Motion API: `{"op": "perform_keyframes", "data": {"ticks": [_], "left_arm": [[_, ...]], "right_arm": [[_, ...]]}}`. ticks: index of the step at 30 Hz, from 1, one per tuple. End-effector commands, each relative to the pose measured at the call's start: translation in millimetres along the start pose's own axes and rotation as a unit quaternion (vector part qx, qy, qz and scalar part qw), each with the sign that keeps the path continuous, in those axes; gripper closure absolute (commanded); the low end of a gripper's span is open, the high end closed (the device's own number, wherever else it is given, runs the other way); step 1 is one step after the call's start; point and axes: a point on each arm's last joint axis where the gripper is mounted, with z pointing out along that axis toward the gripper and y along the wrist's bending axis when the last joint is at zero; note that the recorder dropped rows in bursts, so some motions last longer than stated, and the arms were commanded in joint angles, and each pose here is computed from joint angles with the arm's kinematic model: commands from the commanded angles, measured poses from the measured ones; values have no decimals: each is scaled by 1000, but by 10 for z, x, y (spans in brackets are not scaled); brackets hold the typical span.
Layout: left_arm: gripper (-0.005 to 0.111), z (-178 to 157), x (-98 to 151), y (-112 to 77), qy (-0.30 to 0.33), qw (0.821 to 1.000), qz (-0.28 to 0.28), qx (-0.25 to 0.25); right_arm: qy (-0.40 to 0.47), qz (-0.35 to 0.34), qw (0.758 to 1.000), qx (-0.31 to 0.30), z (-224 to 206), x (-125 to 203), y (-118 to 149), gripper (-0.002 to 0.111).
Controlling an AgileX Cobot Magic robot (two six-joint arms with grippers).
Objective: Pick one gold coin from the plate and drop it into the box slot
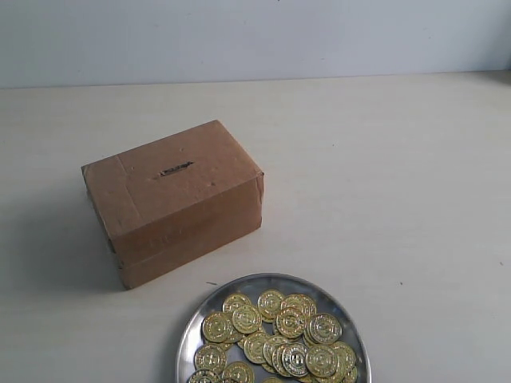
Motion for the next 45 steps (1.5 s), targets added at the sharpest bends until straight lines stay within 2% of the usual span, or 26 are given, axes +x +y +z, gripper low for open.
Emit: {"op": "perform_keyframes", "data": {"ticks": [1,45], "left_arm": [[107,-1,3,-1,-3,1000,-5,-1],[107,-1,4,8,-2,1000,7,-5]], "right_arm": [[-2,-3,1000,0,1,9,0,108],[-2,0,1000,0,1,9,1,108]]}}
